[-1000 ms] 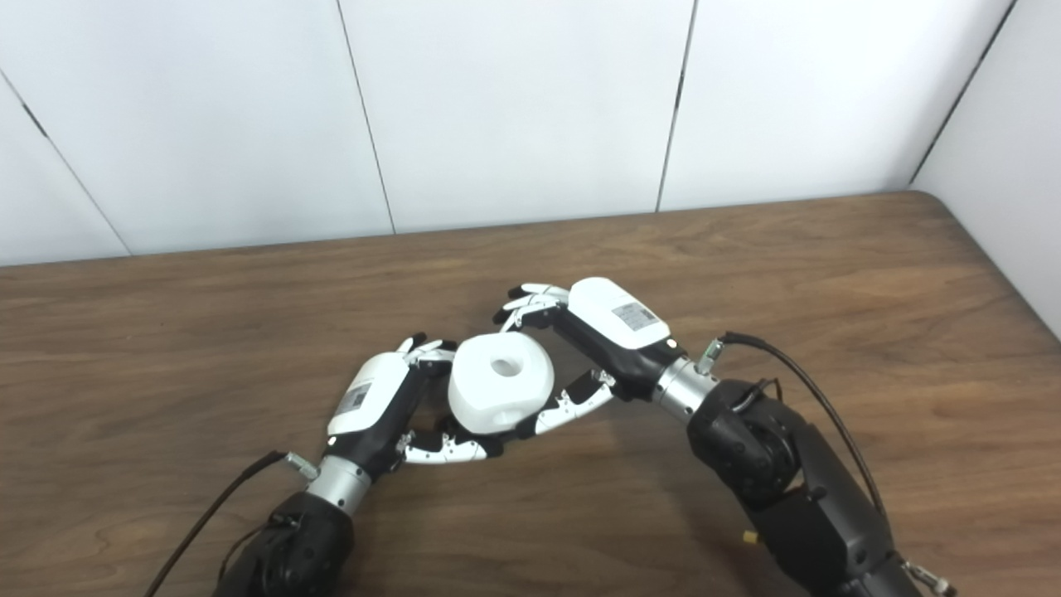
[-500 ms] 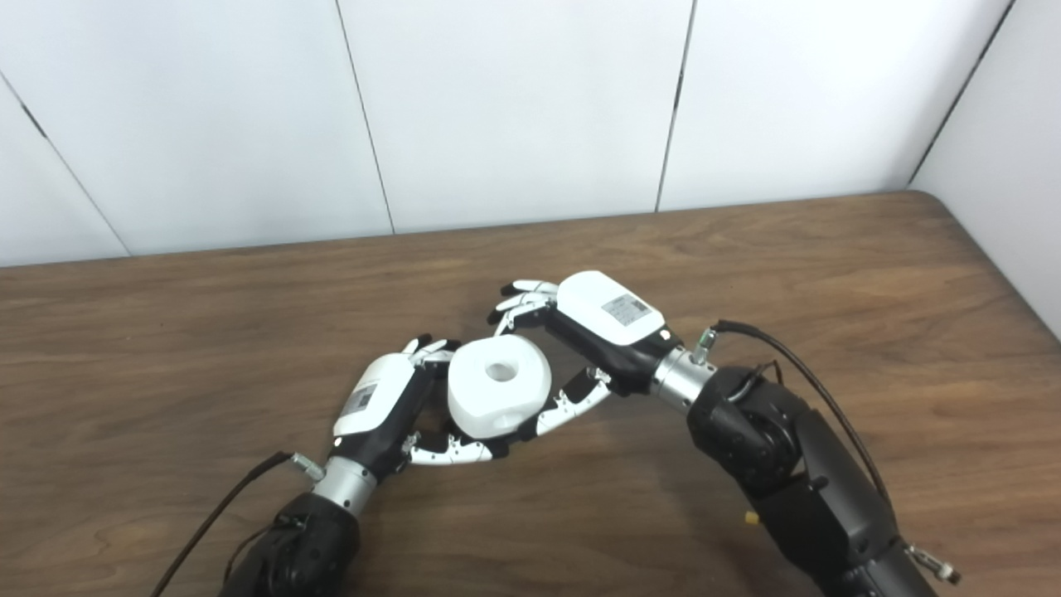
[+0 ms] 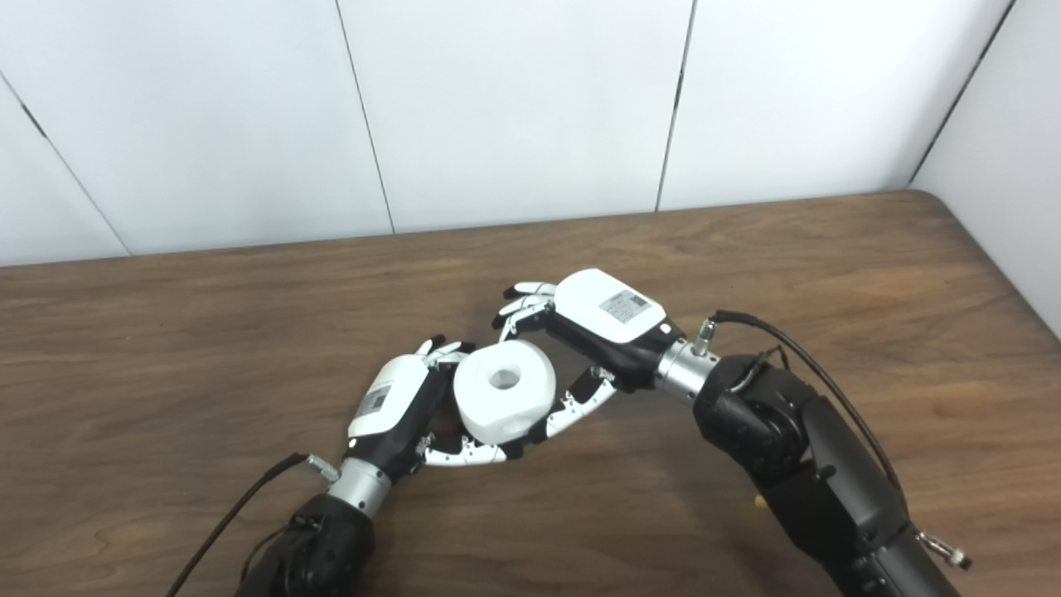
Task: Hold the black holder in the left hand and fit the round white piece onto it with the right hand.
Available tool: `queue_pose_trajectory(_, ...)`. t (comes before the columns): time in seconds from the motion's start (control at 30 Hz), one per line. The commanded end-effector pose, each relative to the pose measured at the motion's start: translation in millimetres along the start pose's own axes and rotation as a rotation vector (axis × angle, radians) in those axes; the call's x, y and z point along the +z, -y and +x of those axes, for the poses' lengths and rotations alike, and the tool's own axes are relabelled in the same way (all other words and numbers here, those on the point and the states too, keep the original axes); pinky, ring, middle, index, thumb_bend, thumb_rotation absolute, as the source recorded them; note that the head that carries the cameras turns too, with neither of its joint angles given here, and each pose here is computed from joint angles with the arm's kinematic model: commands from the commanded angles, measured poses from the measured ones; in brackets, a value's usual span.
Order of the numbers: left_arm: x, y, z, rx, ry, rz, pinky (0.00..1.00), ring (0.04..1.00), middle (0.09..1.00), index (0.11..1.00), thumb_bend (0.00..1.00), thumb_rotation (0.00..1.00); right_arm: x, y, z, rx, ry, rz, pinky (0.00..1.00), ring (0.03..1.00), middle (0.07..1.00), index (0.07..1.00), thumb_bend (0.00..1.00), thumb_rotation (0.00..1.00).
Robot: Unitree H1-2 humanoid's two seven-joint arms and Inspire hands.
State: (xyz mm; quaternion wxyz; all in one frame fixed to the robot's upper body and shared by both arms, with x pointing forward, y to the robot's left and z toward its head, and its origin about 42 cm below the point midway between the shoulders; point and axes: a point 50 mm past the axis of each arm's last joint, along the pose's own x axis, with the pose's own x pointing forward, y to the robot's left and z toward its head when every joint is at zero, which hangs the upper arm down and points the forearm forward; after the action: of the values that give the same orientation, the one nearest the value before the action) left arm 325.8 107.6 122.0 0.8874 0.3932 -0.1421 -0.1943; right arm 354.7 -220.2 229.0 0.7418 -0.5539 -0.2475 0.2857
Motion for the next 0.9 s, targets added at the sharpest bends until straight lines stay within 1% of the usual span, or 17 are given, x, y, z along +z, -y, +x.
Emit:
queue_pose_trajectory(0.0,5.4,-3.5,7.0,0.017,0.028,0.013,1.00,0.891,0.734,0.481,0.52,0.07,4.3,28.3,3.5,-0.053,0.047,-0.060,0.65,0.893,0.791,0.558,0.55,0.35)
queue_pose_trajectory(0.17,5.4,-1.9,7.0,0.014,0.028,0.015,1.00,0.891,0.733,0.481,0.52,0.07,3.1,30.4,2.3,-0.044,0.039,-0.065,0.64,0.888,0.791,0.581,0.65,0.34)
queue_pose_trajectory(0.23,5.5,-1.6,6.9,0.011,0.027,0.020,1.00,0.892,0.735,0.481,0.52,0.07,2.9,30.7,1.6,-0.044,0.039,-0.064,0.64,0.887,0.792,0.586,0.67,0.33)
queue_pose_trajectory(0.57,5.2,-2.7,6.7,0.016,0.031,0.013,1.00,0.895,0.735,0.482,0.52,0.07,3.4,32.7,-0.9,-0.034,0.030,-0.074,0.66,0.888,0.804,0.627,0.73,0.35)
queue_pose_trajectory(0.7,3.1,-4.3,6.1,0.024,0.030,0.014,1.00,0.893,0.731,0.481,0.52,0.07,6.0,32.7,-1.7,-0.015,0.009,-0.061,0.68,0.908,0.837,0.704,0.78,0.38)
queue_pose_trajectory(0.87,0.4,-7.2,5.3,0.022,0.021,0.020,1.00,0.899,0.735,0.481,0.52,0.07,7.4,32.9,-4.6,-0.004,-0.027,-0.033,0.69,0.919,0.881,0.817,0.89,0.39)
